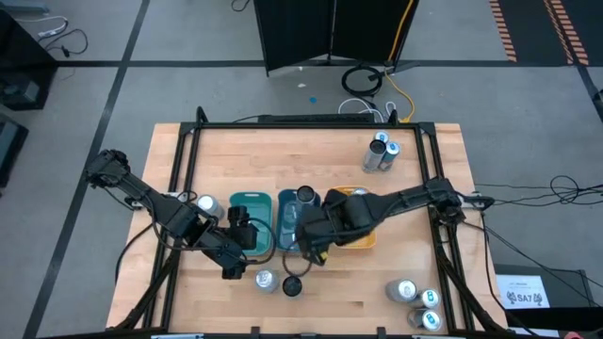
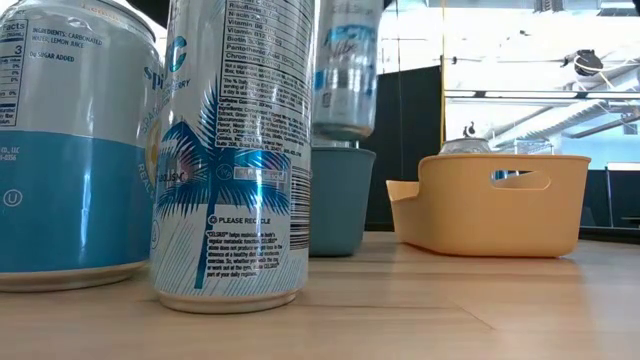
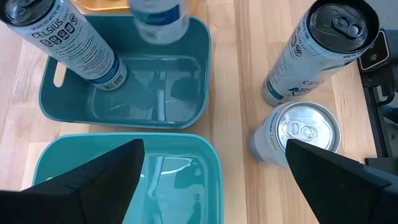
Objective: Sort soda cans
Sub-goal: Put the right black soda can into the blue bin
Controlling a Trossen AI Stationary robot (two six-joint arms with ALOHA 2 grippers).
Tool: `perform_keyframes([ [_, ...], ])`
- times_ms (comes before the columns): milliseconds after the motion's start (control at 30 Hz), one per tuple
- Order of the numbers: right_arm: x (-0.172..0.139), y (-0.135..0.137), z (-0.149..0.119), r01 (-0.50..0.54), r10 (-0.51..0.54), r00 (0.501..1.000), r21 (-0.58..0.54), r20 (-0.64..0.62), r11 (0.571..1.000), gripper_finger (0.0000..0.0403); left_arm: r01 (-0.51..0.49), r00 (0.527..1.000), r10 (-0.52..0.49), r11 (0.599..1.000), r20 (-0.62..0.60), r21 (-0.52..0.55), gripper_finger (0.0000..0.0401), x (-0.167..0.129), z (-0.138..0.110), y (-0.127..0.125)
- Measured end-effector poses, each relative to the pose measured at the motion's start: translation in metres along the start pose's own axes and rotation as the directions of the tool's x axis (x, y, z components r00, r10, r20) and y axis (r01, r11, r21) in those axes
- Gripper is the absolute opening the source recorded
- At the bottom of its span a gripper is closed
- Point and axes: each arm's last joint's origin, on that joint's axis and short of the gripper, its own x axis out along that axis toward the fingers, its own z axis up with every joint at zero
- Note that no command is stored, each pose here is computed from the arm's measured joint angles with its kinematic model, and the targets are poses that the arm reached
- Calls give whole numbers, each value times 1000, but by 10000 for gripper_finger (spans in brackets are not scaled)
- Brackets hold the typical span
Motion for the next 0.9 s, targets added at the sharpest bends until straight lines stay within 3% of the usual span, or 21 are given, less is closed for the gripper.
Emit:
perform_keyframes([
  [167, 5, -9, 16, -24, 23, 998, 20, 58, 1000, 243, 0, 1000, 0, 1000, 0, 0, 400, 0, 0, 0],
  [400, 39, -12, 10, -20, 21, 999, 21, -31, 1000, 244, 0, 1000, 0, 1000, -1, 0, 400, 0, 0, 0],
  [900, 87, -21, 5, -13, 15, 997, 24, -74, 1000, 245, 3, 1000, -3, 1000, -3, 14, 400, 0, 0, 0],
])
